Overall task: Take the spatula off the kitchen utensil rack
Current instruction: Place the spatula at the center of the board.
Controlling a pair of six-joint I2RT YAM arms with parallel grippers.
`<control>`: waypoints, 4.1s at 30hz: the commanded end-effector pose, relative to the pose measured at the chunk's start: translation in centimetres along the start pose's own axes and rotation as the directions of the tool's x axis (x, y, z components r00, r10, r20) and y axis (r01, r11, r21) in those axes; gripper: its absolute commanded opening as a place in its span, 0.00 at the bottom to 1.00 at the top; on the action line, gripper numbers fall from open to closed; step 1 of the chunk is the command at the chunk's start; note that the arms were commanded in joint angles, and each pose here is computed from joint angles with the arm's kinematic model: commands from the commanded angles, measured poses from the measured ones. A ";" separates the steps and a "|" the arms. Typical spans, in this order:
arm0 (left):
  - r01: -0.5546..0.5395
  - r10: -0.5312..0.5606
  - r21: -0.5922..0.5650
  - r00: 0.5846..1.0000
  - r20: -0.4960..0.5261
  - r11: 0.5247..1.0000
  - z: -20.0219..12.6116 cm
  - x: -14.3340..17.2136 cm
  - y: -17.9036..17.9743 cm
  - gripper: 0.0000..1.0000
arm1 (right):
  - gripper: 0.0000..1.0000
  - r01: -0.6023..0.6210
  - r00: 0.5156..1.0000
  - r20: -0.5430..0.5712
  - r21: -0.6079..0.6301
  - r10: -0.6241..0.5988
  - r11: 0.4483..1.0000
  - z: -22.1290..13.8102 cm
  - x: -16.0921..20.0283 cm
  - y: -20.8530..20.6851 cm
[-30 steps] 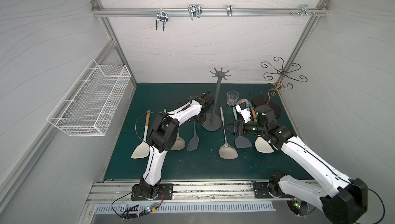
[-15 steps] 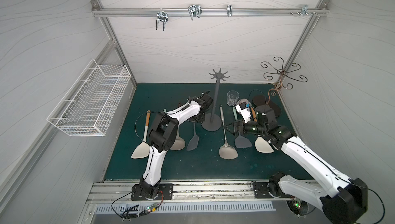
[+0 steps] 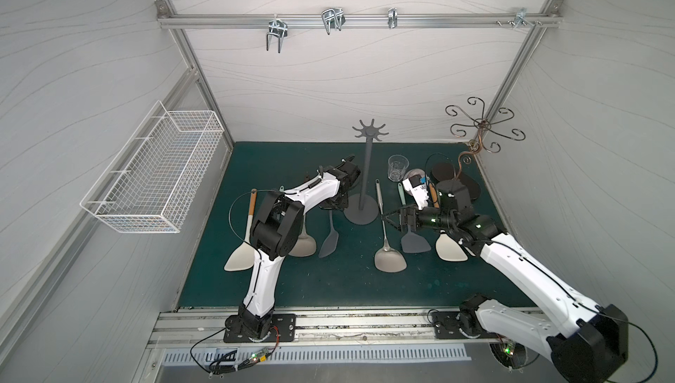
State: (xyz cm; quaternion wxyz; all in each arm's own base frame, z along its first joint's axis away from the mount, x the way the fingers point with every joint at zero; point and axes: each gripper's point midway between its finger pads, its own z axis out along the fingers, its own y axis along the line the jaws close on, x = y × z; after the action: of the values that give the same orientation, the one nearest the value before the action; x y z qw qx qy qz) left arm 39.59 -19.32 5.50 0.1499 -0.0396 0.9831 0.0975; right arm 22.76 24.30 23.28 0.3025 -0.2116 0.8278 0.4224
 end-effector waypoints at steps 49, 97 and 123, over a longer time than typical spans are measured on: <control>-0.033 0.037 0.094 0.998 -0.042 0.995 2.8 -1.6 -1.2 0.01 | 0.95 -0.003 1.000 0.002 -0.017 0.003 1.000 0.3 0.4 0.5; 0.120 -0.180 0.252 0.956 0.233 0.960 -14.1 0.0 8.0 0.47 | 0.99 0.084 0.992 0.091 0.012 -0.085 0.996 -4.6 -0.7 3.3; -0.008 -0.281 0.473 0.794 0.538 0.881 -25.9 8.1 17.0 1.00 | 0.99 0.270 0.883 0.329 0.229 -0.336 0.935 -16.9 -1.2 7.1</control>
State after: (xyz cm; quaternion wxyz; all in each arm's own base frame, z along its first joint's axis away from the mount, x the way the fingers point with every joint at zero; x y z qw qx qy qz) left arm 22.37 -8.46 30.49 0.4523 -0.0464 0.8790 -0.1436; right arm 13.76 15.64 35.79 0.4979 -0.2249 0.7534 0.3660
